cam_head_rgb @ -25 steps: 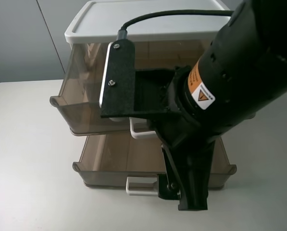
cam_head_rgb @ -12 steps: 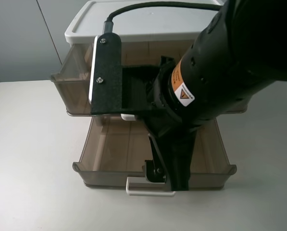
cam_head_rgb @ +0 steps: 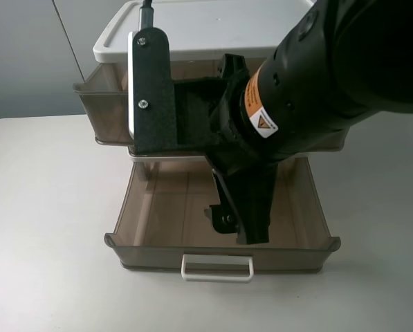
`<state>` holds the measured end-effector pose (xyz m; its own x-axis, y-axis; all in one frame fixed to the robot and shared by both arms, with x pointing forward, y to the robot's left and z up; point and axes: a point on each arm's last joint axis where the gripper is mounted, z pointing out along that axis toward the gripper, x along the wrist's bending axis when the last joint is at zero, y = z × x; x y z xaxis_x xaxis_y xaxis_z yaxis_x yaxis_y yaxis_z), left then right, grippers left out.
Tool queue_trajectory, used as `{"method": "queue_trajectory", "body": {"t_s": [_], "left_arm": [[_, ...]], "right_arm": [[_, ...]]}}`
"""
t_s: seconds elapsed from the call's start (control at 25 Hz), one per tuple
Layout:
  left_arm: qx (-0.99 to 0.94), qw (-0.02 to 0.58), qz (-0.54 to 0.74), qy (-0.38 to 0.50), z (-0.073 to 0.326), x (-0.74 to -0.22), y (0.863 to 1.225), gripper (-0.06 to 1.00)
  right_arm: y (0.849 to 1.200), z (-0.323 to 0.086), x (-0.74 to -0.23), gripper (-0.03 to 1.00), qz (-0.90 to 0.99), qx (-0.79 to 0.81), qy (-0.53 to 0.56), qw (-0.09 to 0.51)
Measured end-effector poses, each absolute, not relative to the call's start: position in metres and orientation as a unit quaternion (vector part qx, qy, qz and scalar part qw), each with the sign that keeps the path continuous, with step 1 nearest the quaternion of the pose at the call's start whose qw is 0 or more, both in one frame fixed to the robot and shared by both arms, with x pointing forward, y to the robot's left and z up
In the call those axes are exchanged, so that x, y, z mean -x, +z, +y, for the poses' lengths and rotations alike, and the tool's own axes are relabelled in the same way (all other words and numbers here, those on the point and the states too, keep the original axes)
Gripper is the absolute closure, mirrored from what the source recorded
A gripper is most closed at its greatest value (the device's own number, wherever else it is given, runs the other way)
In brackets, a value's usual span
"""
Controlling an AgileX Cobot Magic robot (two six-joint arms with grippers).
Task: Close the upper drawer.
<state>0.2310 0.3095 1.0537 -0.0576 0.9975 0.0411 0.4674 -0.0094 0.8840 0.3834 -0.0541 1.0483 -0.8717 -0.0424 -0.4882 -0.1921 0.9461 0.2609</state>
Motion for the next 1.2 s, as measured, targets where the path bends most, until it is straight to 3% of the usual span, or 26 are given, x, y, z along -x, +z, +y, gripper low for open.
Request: {"method": "queue_trajectory", "body": {"t_s": [1.2], "left_arm": [[-0.595, 0.342, 0.615, 0.388, 0.31, -0.231, 1.054, 0.2]], "right_arm": [[1.032, -0.062, -0.448, 0.27, 0.934, 0.048, 0.152, 0.32]]}}
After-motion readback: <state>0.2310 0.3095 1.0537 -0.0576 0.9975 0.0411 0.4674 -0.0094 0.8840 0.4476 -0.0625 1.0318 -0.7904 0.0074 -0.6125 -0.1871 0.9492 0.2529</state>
